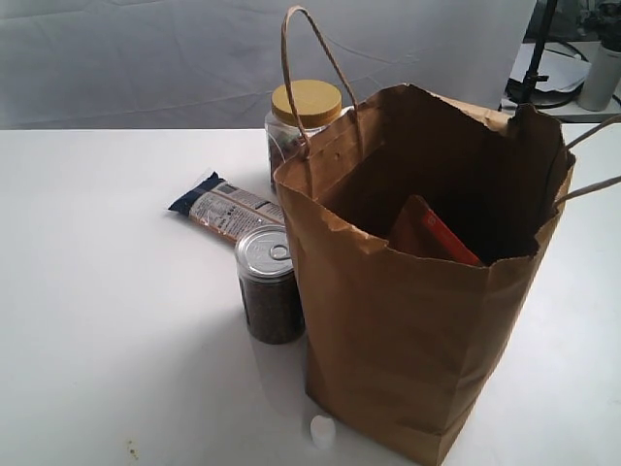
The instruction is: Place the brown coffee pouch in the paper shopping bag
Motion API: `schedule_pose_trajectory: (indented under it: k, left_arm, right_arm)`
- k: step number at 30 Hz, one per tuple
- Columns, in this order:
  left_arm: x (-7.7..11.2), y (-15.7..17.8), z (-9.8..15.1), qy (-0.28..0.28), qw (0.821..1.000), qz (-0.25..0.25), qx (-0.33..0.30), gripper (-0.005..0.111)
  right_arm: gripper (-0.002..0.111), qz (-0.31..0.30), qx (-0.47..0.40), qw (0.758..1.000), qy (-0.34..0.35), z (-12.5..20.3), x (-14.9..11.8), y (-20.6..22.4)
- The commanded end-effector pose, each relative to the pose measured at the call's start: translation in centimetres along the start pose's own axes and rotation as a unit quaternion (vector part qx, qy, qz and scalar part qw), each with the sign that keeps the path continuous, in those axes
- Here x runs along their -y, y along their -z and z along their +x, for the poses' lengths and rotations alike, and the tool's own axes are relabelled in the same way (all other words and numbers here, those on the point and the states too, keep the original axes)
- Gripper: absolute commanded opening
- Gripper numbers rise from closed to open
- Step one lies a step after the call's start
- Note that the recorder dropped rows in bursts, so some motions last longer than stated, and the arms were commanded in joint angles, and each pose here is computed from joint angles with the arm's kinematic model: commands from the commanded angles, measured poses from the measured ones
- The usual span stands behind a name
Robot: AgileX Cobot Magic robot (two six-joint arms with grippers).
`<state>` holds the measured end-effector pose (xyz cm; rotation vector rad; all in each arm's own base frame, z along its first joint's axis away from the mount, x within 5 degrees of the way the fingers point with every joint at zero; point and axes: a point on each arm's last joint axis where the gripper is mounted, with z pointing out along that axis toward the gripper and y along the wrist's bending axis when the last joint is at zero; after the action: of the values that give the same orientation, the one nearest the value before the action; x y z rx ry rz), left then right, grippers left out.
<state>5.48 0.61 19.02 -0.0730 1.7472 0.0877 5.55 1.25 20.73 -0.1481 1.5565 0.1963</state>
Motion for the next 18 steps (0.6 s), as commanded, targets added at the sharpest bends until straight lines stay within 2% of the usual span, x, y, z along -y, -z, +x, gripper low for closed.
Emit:
schedule_pose_trajectory:
  k: [1, 18]
  left_arm:
    - [-0.03, 0.00, 0.05, 0.000, 1.000, -0.002, 0.003, 0.000]
    - [-0.03, 0.00, 0.05, 0.000, 1.000, -0.002, 0.003, 0.000]
  right_arm:
    - [0.000, 0.020, 0.001, 1.000, 0.006, 0.09, 0.23, 0.04]
    - [0.000, 0.003, 0.001, 1.000, 0.006, 0.09, 0.04, 0.04]
